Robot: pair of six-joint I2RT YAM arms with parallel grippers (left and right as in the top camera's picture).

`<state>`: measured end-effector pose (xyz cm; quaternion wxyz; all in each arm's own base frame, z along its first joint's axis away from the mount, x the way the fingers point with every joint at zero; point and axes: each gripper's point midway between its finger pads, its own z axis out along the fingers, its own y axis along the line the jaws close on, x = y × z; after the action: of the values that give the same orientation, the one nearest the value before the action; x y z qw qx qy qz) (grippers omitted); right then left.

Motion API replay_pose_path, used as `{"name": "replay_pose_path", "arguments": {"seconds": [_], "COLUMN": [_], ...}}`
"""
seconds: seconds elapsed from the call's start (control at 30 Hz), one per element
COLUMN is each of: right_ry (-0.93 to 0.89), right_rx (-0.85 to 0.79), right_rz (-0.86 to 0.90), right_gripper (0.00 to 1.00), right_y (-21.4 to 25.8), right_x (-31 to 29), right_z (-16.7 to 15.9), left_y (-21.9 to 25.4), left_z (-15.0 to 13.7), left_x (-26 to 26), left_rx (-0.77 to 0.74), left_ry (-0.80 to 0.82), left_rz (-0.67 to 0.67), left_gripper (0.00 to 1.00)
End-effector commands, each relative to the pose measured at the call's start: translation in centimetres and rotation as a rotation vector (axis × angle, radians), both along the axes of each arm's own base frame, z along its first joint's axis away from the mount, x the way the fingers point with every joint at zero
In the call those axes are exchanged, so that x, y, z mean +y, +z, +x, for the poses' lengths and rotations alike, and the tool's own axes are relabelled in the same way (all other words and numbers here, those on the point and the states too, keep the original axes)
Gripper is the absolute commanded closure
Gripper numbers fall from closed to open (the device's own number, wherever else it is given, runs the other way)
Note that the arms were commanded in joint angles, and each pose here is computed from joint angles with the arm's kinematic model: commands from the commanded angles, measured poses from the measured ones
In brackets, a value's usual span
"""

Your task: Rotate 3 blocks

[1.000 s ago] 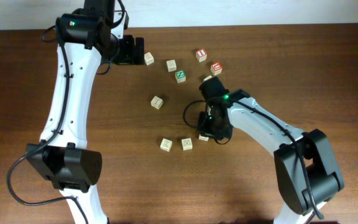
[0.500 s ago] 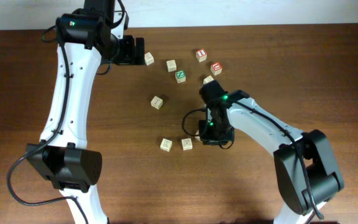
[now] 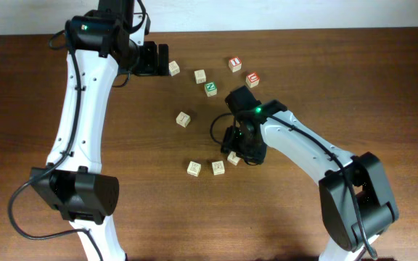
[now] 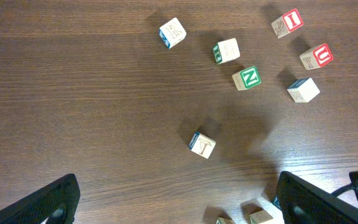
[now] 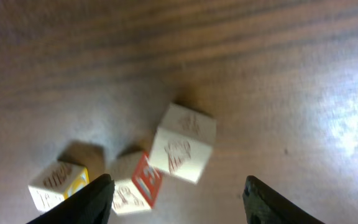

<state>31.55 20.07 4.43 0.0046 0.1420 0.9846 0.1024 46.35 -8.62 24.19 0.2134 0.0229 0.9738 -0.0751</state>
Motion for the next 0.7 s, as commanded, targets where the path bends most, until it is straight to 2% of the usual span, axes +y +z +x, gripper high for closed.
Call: {"name": "replay_pose_path", "arguments": {"seconds": [0.0, 0.1, 0.23, 0.5, 0.67], "right_ry": [-0.032, -0.008, 0.031, 0.271, 0.375], "right_rx": [0.031, 0.034, 0.026, 0.087, 0.071], "right_rz": [-0.054, -0.048, -0.027, 0.097, 0.129], "right_gripper": [0.36, 0.44, 0.73, 0.75, 0.74], "right_y": [-2.4, -2.8, -2.7, -2.2, -2.0], "right_x": [-0.5, -0.3, 0.1, 1.8, 2.2], "right_z": [0.0, 0.0, 0.1, -2.3, -2.5], "left_y": [-0.1, -0.1, -0.1, -0.2, -0.2], "left_z": [0.1, 0.1, 0.0, -0.2, -0.2], "left_x": [0.2, 0.2, 0.2, 0.2, 0.2], "left_rx": [0.002, 0.001, 0.002, 0.011, 0.011], "left_ry": [-0.001, -0.001, -0.001, -0.001, -0.001], "left_rz": [0.007, 0.006, 0.006, 0.008, 0.008], "left_gripper": [0.01, 0.00, 0.01, 0.00, 0.01]}}
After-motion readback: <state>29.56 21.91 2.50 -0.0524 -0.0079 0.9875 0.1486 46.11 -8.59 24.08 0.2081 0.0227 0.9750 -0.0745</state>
